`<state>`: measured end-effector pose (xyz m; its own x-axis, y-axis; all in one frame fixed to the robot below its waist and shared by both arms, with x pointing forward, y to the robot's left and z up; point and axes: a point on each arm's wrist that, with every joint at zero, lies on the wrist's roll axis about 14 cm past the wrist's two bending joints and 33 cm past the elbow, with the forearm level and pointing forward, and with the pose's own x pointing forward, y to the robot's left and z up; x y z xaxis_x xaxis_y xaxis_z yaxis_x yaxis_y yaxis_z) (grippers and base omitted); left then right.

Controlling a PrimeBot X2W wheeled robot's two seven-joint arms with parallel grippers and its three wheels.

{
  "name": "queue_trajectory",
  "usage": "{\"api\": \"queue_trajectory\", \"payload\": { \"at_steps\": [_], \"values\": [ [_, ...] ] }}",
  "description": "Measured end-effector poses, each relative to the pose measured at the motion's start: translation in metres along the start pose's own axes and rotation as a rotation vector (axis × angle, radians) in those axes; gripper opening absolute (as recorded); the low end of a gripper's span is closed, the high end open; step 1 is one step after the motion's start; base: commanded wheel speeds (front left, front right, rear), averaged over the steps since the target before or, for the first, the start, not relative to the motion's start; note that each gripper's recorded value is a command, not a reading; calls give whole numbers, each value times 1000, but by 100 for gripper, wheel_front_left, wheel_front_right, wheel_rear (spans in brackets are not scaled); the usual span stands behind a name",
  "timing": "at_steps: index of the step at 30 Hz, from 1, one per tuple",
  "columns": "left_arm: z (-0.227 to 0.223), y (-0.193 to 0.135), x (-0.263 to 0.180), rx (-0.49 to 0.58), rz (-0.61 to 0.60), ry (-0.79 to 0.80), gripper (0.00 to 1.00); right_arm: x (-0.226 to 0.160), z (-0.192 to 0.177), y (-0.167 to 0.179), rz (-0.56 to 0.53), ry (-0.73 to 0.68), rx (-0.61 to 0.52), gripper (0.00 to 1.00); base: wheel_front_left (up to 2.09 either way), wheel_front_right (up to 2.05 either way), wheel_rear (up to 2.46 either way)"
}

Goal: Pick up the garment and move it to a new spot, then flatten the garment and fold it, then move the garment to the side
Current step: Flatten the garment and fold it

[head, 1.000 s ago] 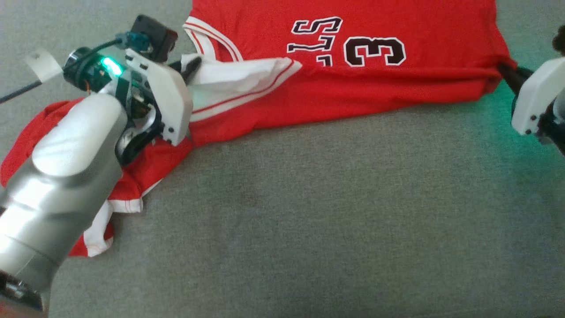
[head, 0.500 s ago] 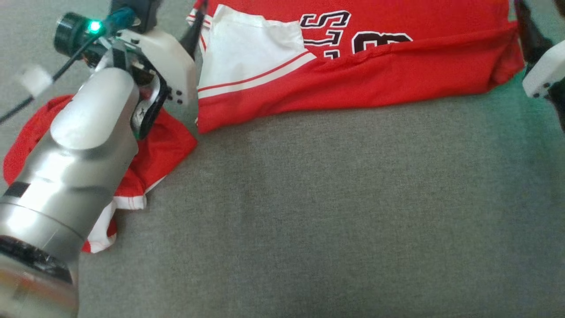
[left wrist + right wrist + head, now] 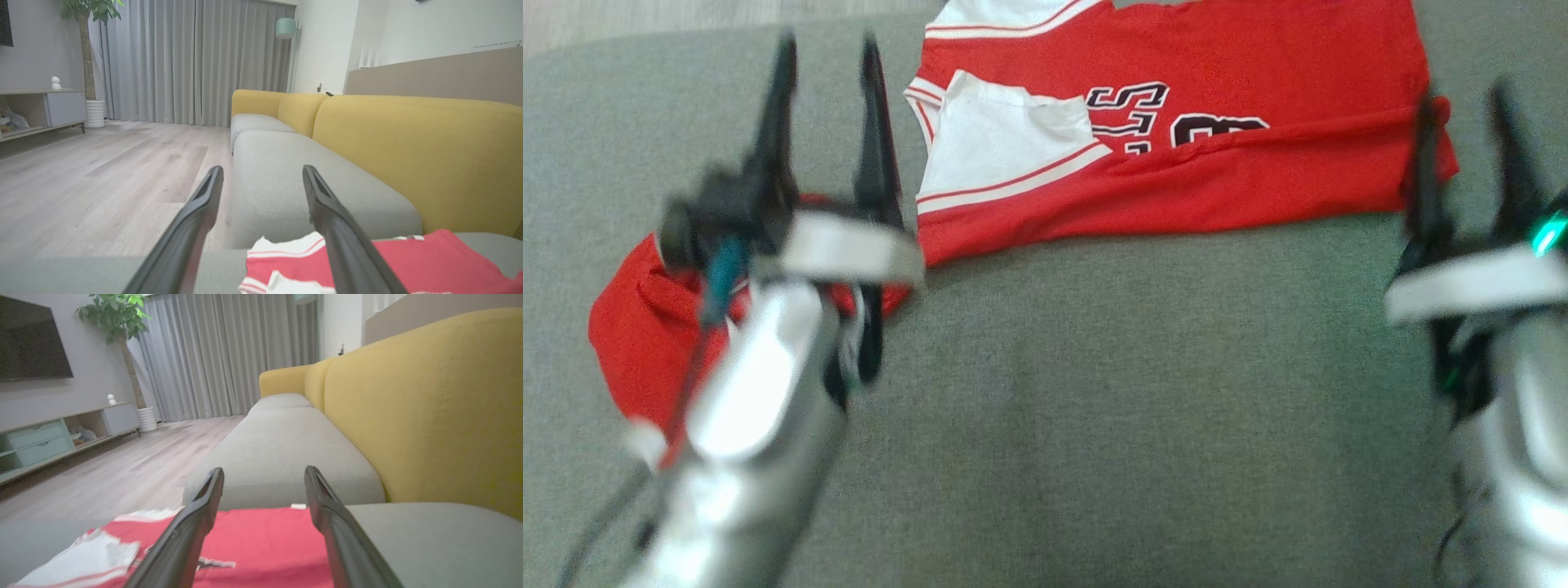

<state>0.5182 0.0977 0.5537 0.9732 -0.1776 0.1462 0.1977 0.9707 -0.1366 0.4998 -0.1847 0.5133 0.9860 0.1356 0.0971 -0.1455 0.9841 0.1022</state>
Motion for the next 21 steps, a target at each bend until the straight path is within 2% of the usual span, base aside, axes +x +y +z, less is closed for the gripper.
{"api": "queue_trajectory", "payload": {
  "at_steps": [4,8,14,21],
  "values": [
    [-33,-2,-43,-19,36,77,100,-43,-24,14,-48,49,22,100,0,0,0],
    [-53,-6,-65,-33,39,130,100,-66,-26,11,-83,61,7,100,0,0,0],
    [-59,-13,-61,-17,5,136,100,-75,-27,6,-101,67,-2,100,0,0,0],
    [-95,-15,-47,32,-37,237,100,-74,-26,-2,-123,61,-6,100,0,0,0]
  ]
}}
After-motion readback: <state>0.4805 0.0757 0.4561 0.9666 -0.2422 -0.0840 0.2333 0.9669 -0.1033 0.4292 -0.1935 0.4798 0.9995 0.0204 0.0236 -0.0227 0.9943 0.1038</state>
